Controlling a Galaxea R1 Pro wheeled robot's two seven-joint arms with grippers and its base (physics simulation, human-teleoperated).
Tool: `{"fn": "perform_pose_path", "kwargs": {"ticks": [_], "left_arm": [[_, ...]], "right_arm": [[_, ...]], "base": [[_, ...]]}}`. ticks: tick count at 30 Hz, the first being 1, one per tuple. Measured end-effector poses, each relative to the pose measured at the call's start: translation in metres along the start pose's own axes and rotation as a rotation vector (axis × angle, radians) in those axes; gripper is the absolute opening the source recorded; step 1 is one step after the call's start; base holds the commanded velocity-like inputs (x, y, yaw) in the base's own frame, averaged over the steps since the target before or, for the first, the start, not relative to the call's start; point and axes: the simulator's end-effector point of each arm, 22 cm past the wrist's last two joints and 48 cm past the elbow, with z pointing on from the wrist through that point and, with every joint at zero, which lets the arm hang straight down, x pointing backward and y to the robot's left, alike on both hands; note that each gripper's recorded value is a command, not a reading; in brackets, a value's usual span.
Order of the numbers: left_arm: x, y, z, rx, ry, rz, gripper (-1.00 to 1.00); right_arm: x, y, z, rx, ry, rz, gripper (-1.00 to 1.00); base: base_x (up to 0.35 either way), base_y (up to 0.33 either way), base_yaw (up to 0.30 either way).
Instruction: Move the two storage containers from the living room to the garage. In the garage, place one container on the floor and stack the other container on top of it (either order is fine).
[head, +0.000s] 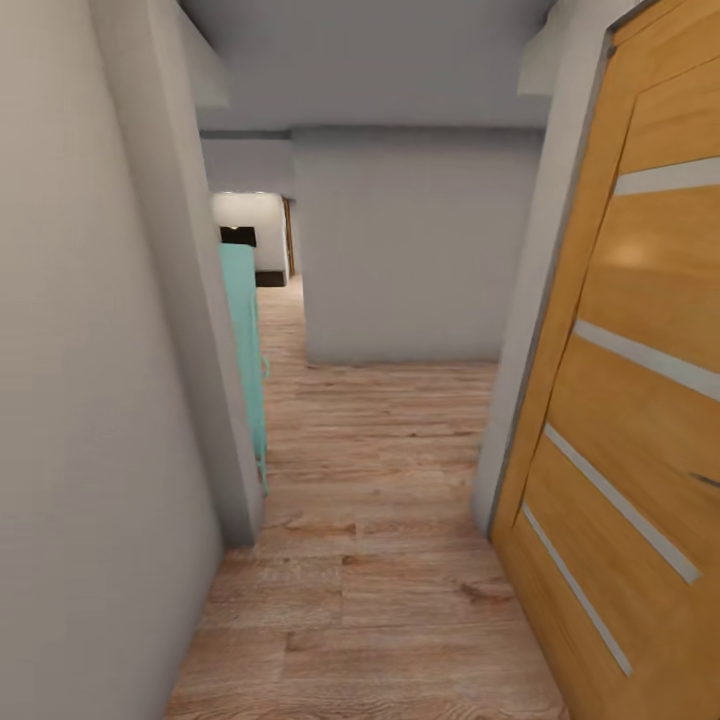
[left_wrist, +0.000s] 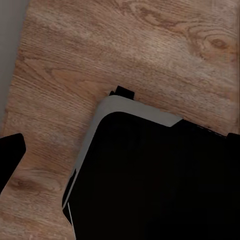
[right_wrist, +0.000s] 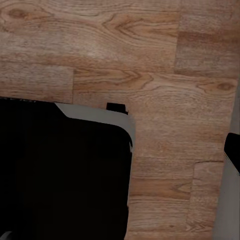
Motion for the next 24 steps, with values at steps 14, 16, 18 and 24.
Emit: {"fn": "perform_pose_path", "kwargs": {"ticks": [14, 16, 18, 24], "left_arm": [[-0.0006, -0.0009, 0.0, 0.001, -0.004, 0.001, 1.0], [-0.0006, -0.0013, -0.0001, 0.002, -0.005, 0.001, 1.0], [-0.0006, -0.0016, -0.0001, 0.002, -0.005, 0.001, 1.0], [0.0, -0.0018, -0.0001, 0.002, -0.003, 0.003, 1.0]], "right_arm": [[-0.0001, 0.0023, -0.0001, -0.002, 0.0, 0.001, 1.0], [-0.0002, 0.0023, -0.0001, -0.002, 0.0, 0.001, 1.0], [-0.0003, 0.0023, -0.0001, -0.002, 0.0, 0.001, 1.0], [-0.0002, 0.0022, -0.0001, -0.002, 0.0, 0.001, 1.0]], "base": [[0.323, 0.0, 0.0], [0.323, 0.0, 0.0], [0.323, 0.0, 0.0], [0.323, 0.0, 0.0]]}}
